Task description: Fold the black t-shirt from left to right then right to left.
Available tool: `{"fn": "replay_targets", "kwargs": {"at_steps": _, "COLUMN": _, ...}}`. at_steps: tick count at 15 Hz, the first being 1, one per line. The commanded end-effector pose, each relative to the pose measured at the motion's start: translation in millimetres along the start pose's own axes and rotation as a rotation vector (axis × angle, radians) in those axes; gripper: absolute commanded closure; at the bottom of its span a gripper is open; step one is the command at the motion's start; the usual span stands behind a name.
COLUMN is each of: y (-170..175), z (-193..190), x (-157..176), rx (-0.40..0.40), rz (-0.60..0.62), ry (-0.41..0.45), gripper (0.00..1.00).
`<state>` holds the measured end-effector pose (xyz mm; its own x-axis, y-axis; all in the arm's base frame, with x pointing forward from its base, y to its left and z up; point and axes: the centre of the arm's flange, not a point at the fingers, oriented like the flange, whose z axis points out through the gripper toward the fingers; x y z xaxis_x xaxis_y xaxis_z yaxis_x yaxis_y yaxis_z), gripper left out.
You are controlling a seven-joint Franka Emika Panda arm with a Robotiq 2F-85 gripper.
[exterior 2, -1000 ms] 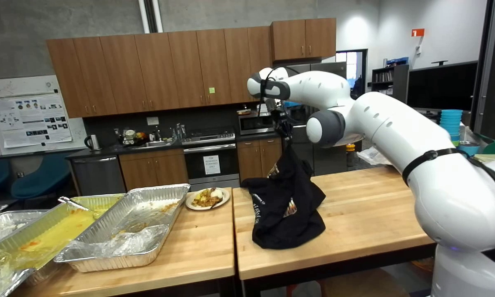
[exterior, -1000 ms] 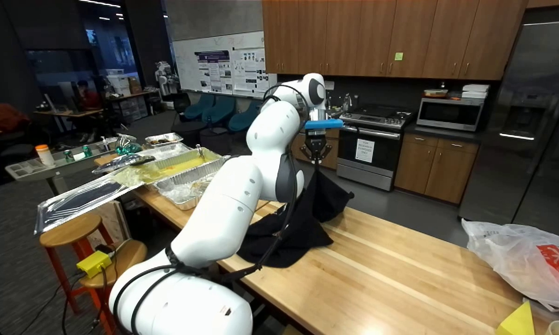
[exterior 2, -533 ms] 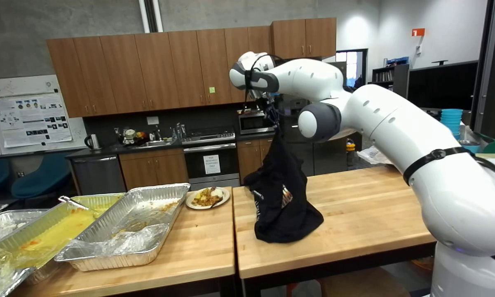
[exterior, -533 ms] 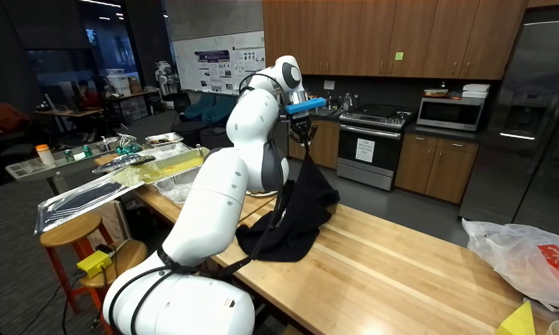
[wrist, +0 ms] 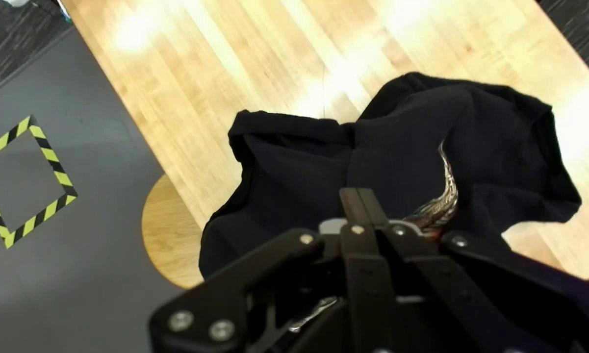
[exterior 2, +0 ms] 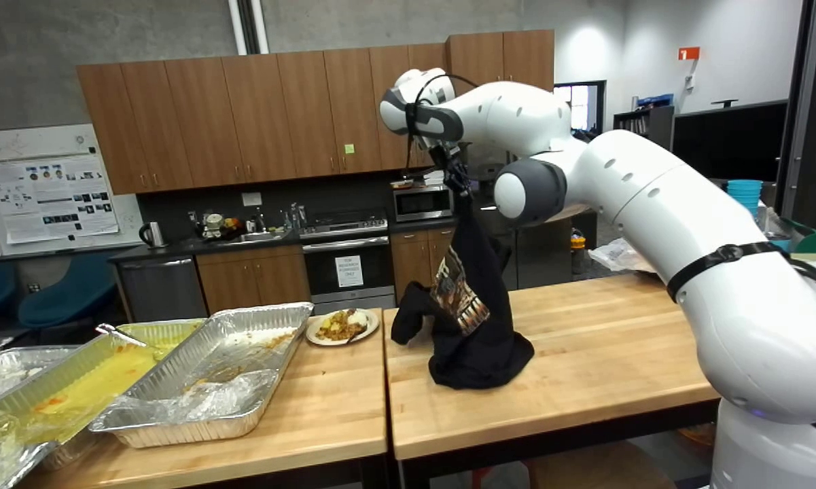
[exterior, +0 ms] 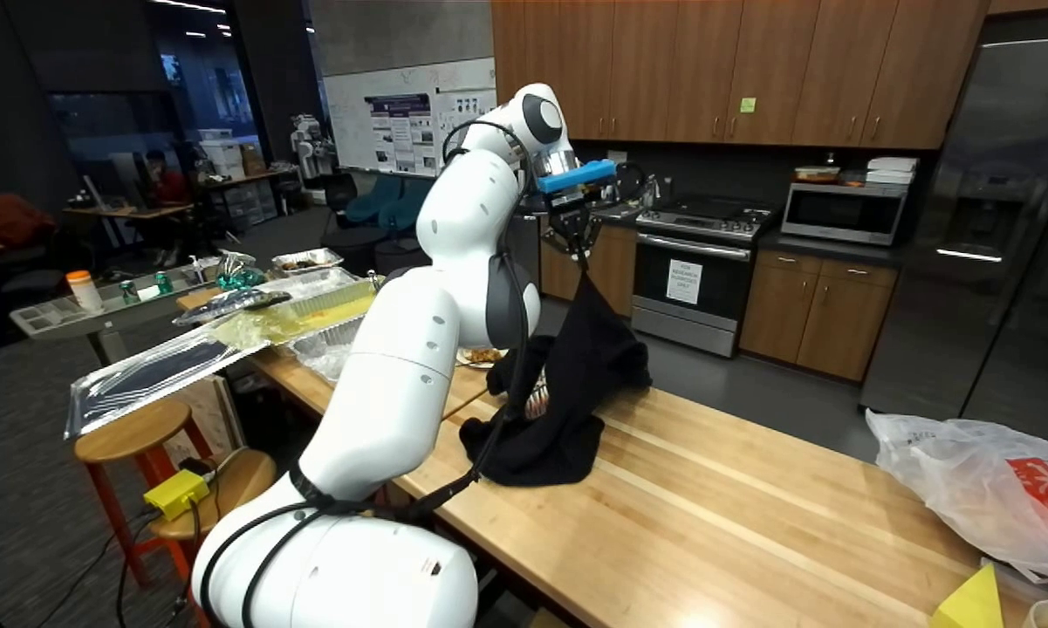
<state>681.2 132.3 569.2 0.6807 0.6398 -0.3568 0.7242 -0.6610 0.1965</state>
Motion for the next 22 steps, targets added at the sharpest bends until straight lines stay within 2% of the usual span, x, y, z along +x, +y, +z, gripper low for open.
{"fn": "replay_targets", "kwargs": {"at_steps": 1, "y": -41.5, "z": 41.1, "x": -52.3, "rx": -0.024, "rz": -0.057, "ry": -0.126, "gripper": 1.0}}
{"fn": "replay_targets", "kwargs": {"at_steps": 5, "y": -53.1, "z": 52.6, "x": -51.4, "rx": -0.004, "rz": -0.105, "ry": -0.23, "gripper": 1.0}}
{"fn": "replay_targets", "kwargs": {"at_steps": 10, "y": -72.1, "z": 69.6, "x": -36.4, "rx": 0.054, "rz": -0.111, "ry": -0.288, "gripper": 1.0}}
{"fn": "replay_targets", "kwargs": {"at_steps": 14, "y": -87.9, "z": 88.9, "x": -20.3, "rx": 0.15, "rz": -0.208, "ry": -0.353, "gripper": 1.0}}
{"fn": "replay_targets", "kwargs": {"at_steps": 18, "y": -97.3, "z": 117.7, "x": -8.0, "rx": 0.221, "rz": -0.184, "ry": -0.456, "gripper": 1.0}}
{"fn": "replay_targets", "kwargs": {"at_steps": 22, "y": -104.2, "z": 138.4, "x": 2.1, "rx": 0.226, "rz": -0.185, "ry": -0.514, "gripper": 1.0}}
